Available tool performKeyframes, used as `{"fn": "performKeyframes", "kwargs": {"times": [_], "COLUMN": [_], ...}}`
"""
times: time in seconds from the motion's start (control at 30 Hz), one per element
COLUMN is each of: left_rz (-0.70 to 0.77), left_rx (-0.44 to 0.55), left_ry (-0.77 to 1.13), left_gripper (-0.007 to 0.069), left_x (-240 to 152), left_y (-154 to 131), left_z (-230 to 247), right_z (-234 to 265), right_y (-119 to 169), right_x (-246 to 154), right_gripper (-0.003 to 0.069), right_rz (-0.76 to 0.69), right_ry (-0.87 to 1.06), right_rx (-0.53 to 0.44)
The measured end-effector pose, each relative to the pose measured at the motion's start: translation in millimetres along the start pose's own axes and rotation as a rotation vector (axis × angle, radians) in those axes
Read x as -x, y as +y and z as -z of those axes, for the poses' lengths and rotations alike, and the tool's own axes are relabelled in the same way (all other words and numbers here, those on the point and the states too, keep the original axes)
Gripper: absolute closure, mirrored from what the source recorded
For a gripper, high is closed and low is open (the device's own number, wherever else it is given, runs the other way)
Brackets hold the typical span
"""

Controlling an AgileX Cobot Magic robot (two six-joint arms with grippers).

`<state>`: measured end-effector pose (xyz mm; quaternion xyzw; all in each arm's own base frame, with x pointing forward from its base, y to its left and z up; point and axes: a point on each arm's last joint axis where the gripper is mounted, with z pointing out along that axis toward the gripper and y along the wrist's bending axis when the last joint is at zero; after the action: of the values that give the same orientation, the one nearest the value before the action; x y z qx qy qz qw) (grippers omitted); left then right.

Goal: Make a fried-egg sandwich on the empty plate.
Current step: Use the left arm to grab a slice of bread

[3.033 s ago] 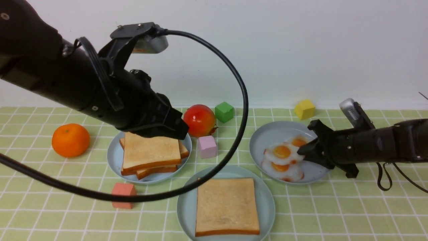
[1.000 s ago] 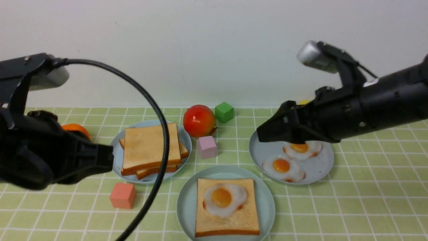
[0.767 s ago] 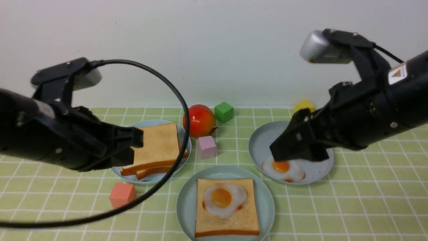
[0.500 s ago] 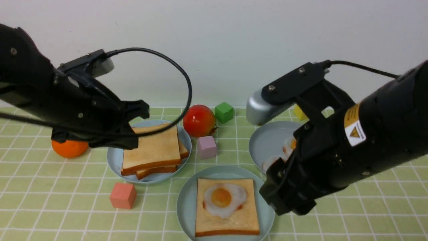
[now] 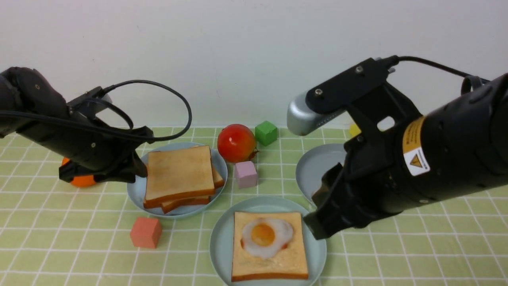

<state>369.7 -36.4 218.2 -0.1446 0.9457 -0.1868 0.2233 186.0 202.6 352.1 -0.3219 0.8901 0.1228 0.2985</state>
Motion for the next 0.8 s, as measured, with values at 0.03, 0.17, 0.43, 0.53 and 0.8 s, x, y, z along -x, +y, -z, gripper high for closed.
{"fn": "performKeyframes", "kwargs": {"times": [0.03, 0.17, 0.43, 0.53, 0.8], "left_rz": [0.001, 0.014, 0.058, 0.044, -0.050], "left_rx": [0.003, 0.009, 0.012, 0.003, -0.034], "left_ry": [-0.009, -0.026, 0.027, 0.038, 0.058], "left_gripper": [0.0393, 0.0337, 0.0413, 0.0513, 0.0628], "left_x": [1, 3, -1, 0, -2], "left_y": [1, 4, 14, 14, 10], "left_z": [-2, -13, -45, -47, -44], "right_z": [0, 0, 0, 0, 0], "right_y": [0, 2, 3, 4, 3], "right_x": [0, 2, 4, 4, 4], "right_gripper": [0.0632, 0.0671, 0.0671, 0.0671, 0.0670], "right_rz": [-0.009, -0.032, -0.040, -0.042, -0.067], "right_ry": [-0.005, -0.025, -0.038, -0.038, -0.038], "right_rx": [0.004, 0.026, 0.038, 0.039, 0.036]}}
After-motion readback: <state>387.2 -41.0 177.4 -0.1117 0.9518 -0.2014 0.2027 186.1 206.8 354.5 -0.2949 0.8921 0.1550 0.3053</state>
